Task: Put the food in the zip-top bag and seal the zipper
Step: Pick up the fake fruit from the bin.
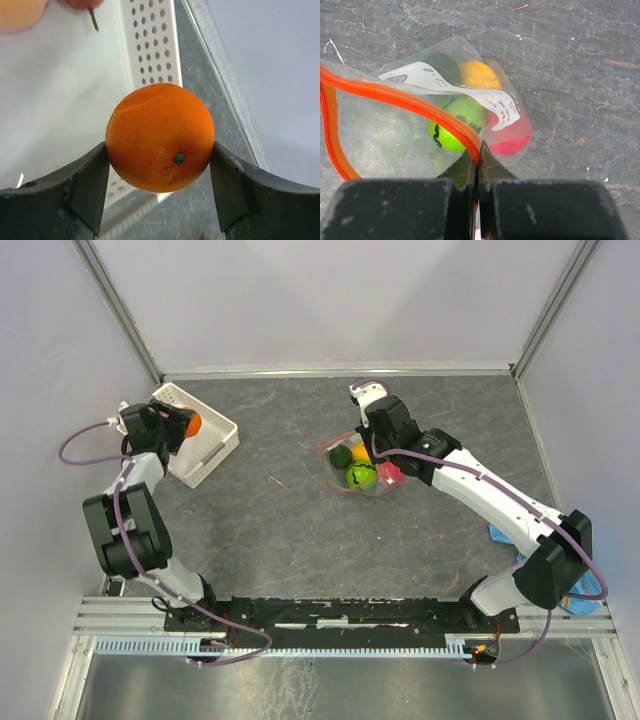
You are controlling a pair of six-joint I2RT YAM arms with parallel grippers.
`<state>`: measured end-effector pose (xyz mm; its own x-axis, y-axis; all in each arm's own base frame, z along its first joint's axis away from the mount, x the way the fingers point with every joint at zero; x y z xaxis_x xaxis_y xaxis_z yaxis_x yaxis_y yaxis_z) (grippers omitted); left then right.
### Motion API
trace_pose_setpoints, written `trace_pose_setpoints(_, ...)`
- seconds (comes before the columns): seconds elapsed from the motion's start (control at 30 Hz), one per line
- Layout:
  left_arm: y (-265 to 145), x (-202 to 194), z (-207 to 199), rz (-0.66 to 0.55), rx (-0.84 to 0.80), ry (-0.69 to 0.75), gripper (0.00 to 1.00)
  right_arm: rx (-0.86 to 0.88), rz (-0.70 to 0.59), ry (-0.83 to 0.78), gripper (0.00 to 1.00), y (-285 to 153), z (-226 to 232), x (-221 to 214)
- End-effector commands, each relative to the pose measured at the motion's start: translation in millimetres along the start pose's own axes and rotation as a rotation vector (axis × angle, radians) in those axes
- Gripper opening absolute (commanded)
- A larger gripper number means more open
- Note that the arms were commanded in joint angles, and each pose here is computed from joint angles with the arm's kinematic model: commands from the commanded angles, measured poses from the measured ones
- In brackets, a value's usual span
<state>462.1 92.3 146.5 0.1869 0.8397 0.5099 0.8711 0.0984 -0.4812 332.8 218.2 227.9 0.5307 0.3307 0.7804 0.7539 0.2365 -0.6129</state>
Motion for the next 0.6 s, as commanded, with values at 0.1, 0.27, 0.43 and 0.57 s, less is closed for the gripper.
trace_pose_setpoints(0.1, -61, -29, -44, 0.048, -0.217, 0.018, 0.54, 0.036, -0.085, 0.040, 0.02, -11, 3, 22)
trace_pose_setpoints(0.27, -97, -69, -63, 0.116, -0.325, 0.062, 0.54, 0.044, -0.086, 0.044, 0.02, -12, 4, 22)
trace_pose_setpoints(0.43, -134, -97, -82, 0.169, -0.447, 0.107, 0.54, 0.038, -0.081, 0.047, 0.02, -12, 3, 21)
trace_pose_setpoints(0.57, -166, -119, -99, 0.213, -0.558, 0.157, 0.54, 0.041, -0.085, 0.053, 0.02, -14, 3, 21)
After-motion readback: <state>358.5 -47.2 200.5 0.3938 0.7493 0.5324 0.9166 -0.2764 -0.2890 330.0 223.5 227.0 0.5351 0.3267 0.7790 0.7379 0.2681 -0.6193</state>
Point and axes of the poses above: each gripper's point midway between its finger pads, its own y axis out along the fingers, its own z axis along the line the jaws close on, x = y × z, the point moved 1 cm from there along -y, back along the fingers, and after that the axes turned 1 degree about y, right-handed, at the moved point
